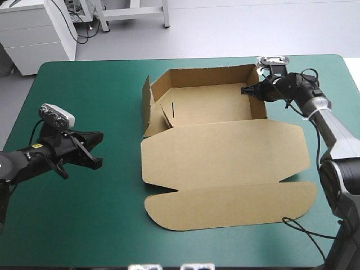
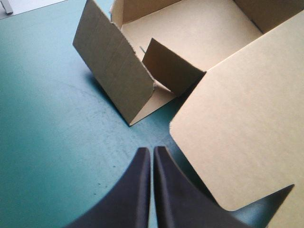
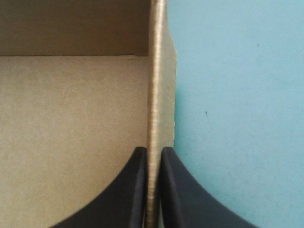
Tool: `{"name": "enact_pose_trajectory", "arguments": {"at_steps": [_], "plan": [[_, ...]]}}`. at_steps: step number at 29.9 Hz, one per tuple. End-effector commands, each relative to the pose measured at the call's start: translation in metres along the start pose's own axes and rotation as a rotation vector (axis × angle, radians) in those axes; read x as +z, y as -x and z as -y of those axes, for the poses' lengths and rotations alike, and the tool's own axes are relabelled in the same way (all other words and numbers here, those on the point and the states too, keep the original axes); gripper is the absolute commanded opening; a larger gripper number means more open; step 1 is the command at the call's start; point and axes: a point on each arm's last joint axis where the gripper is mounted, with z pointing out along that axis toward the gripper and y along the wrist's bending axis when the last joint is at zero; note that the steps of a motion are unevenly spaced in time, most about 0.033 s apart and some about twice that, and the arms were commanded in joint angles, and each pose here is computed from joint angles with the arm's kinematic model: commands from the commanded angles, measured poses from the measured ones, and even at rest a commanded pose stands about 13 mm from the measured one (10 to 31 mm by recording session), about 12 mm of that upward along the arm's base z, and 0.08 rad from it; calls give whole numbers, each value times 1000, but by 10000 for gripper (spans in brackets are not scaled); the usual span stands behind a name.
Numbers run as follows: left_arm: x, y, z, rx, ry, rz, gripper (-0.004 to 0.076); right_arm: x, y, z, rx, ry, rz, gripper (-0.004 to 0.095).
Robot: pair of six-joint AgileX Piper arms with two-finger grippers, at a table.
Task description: Fold the box
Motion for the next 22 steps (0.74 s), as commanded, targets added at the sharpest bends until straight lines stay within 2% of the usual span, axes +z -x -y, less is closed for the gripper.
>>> {"name": "enact_pose_trajectory", "arguments": {"at_steps": [1, 6, 9, 14, 22], "plan": [[-6, 14, 5, -35, -22, 84, 6, -14, 6, -8, -17, 55, -8, 207], [-6, 13, 5, -34, -23, 81, 6, -17, 12, -10, -19, 74, 16, 490], [-6, 13, 5, -32, -22, 79, 6, -18, 14, -11, -12, 77, 18, 575], [-6, 13, 5, -32, -22, 79, 6, -22, 12, -13, 8, 90, -19, 581], [-6, 13, 5, -32, -22, 79, 6, -41, 13, -17, -18, 103, -172, 580]]}}
